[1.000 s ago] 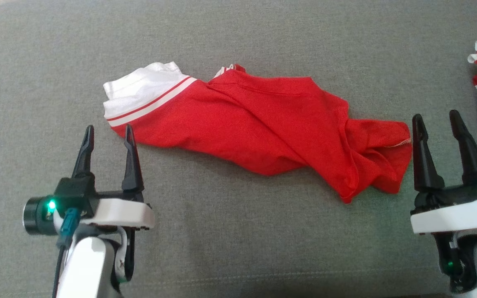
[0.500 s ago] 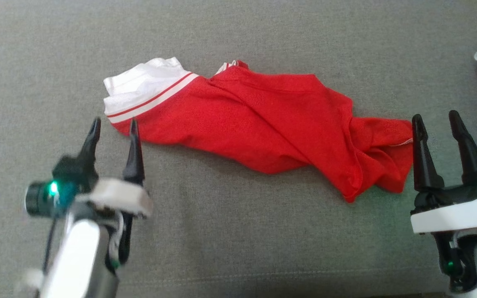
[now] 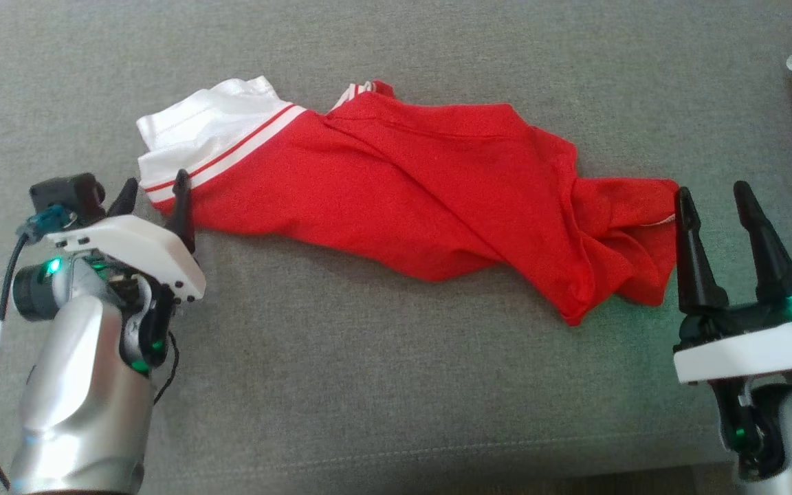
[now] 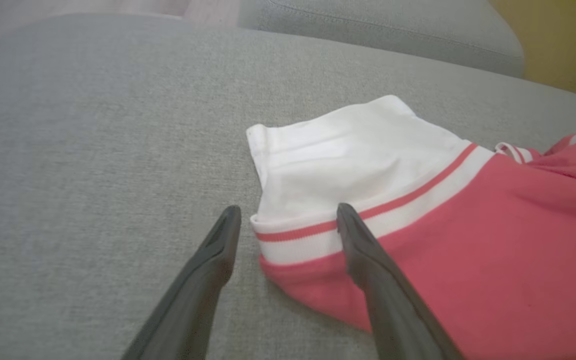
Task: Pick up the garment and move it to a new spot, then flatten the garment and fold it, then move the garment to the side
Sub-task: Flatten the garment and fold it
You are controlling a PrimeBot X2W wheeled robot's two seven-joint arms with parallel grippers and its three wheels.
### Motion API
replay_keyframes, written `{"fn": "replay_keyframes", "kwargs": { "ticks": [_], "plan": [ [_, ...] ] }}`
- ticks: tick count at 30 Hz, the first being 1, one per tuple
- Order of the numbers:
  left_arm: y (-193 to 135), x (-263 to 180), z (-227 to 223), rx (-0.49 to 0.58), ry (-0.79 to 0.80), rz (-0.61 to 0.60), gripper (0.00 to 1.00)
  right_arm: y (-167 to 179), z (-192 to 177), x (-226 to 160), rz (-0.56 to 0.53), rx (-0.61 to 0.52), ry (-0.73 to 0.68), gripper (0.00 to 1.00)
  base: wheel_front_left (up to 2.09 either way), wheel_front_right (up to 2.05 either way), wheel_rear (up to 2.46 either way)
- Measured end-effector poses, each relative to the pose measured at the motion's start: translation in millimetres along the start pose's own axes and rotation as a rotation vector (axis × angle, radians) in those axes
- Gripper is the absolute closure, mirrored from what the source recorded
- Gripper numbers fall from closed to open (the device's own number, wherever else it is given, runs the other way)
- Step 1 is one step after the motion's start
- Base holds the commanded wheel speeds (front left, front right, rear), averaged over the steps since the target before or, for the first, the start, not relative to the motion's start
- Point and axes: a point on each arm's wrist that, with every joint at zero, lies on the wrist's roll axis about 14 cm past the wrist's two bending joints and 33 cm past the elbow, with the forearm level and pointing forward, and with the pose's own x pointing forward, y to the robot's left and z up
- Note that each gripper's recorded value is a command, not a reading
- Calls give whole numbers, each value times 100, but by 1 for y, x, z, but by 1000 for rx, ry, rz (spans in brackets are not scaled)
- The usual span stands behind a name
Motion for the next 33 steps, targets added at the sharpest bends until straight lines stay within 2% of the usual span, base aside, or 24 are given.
{"fn": "replay_keyframes", "kwargs": {
  "ticks": [7,8,10,22,27,28,33],
  "plan": [
    [0,9,-12,-3,60,-14,0,-4,-2,1,-13,10,4,0,0,0,0],
    [1,10,-13,0,64,-13,5,-4,-2,1,-14,13,5,0,0,0,0],
    [1,11,-14,3,70,-16,100,-5,-3,1,-15,17,6,0,0,0,0],
    [4,12,14,93,-59,-16,100,-7,-9,4,-16,17,31,0,0,0,0],
    [-4,11,33,119,-128,-36,100,-10,-34,20,36,-13,210,0,0,0,0],
    [-4,11,33,119,-128,-36,100,-10,-34,20,36,-13,210,0,0,0,0],
    [-8,9,38,135,-153,-48,100,8,-49,47,141,-11,384,0,0,0,0]
  ]
}}
